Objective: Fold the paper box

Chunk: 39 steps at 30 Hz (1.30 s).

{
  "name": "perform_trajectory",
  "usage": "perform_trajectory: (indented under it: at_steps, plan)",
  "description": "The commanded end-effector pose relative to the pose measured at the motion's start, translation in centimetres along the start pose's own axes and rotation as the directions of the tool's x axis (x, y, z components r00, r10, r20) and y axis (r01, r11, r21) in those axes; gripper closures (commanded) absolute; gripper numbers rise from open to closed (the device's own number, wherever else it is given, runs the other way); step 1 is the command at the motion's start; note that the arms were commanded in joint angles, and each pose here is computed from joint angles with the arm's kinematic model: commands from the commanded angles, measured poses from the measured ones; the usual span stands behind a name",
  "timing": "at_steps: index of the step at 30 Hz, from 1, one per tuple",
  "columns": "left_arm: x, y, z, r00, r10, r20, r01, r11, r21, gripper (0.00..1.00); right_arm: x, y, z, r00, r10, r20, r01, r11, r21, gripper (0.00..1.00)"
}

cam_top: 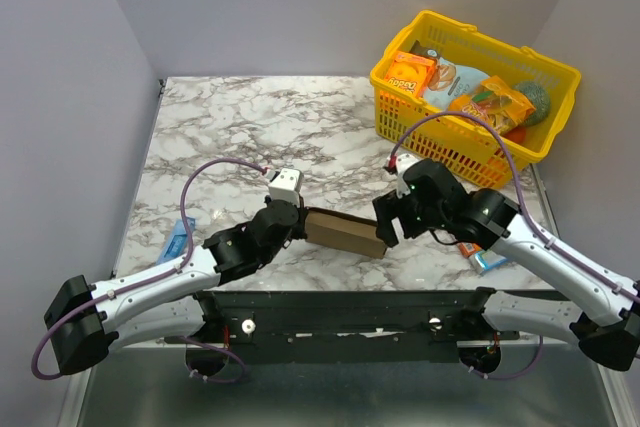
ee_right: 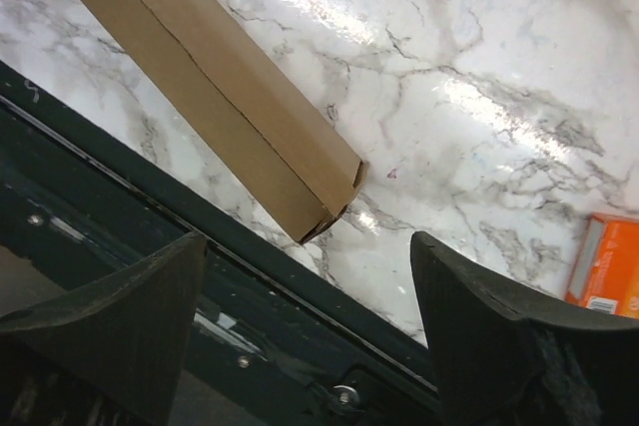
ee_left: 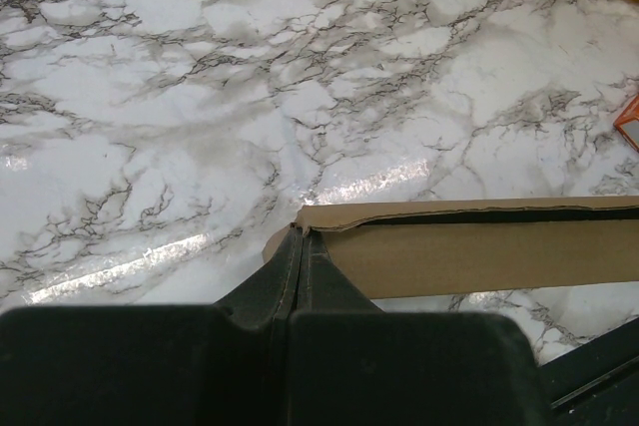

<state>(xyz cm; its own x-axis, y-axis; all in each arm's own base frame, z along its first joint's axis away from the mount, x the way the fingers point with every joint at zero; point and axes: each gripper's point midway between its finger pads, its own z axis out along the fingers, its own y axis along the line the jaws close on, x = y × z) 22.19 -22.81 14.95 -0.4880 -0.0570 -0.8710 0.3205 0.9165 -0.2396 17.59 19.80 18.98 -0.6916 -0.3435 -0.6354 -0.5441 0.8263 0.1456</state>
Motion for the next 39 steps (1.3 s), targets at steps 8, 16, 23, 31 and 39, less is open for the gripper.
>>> perform_trajectory:
  at_steps: [8,16,23,31,39]
  plan:
    - [6.8,2.7,-0.6,0.965,0.113,-0.236,-0.128,0.990,-0.051,1.00,-2.0,1.3,2.1,0.891,-0.451,0.061,0.433,0.882,0.187,0.00]
    - [6.8,2.8,-0.7,0.966,0.106,-0.236,-0.123,0.991,-0.057,1.00,-0.7,1.2,3.1,0.852,-0.524,-0.015,0.511,0.825,0.242,0.01]
    - [7.0,2.8,-0.6,0.963,0.112,-0.246,-0.131,0.990,-0.060,1.00,1.0,2.5,3.6,0.862,-0.505,-0.031,0.499,0.838,0.221,0.12]
    - [6.9,2.8,-0.7,0.965,0.108,-0.241,-0.125,0.991,-0.056,1.00,2.8,2.1,4.0,0.885,-0.456,-0.094,0.462,0.838,0.291,0.27]
    - [7.0,2.8,-0.7,0.965,0.102,-0.240,-0.119,0.991,-0.058,1.00,3.7,0.8,4.0,0.926,-0.362,-0.102,0.372,0.842,0.389,0.47]
